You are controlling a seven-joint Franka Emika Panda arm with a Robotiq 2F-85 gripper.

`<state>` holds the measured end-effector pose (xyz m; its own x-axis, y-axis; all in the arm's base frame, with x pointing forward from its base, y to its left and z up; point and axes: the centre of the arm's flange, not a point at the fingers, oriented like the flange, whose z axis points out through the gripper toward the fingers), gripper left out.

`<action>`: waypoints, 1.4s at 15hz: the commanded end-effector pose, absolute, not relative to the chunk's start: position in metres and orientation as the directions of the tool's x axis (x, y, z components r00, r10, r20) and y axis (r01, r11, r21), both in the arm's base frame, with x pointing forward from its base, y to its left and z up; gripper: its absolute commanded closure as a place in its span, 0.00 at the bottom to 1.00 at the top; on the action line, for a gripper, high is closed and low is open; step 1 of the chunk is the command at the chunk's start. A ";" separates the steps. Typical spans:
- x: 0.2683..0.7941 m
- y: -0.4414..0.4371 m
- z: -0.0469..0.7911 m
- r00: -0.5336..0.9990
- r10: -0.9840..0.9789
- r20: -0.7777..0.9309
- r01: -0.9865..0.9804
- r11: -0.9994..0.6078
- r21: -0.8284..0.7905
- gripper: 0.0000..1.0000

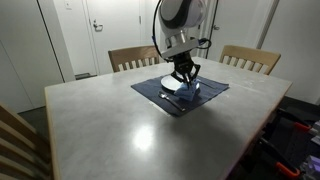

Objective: Use the blue towel to wipe the white plate

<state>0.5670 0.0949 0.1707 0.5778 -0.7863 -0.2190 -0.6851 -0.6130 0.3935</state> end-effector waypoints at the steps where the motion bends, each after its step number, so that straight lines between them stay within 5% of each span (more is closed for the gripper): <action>1: 0.548 0.097 0.162 0.529 -0.835 -0.154 -0.751 -0.545 0.373 0.98; 21: 0.575 0.077 0.169 0.334 -0.942 -0.046 -0.931 -0.337 0.140 0.98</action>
<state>0.5765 0.0800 0.1823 0.3638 -0.9303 -0.0462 -0.9126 -0.3659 0.1825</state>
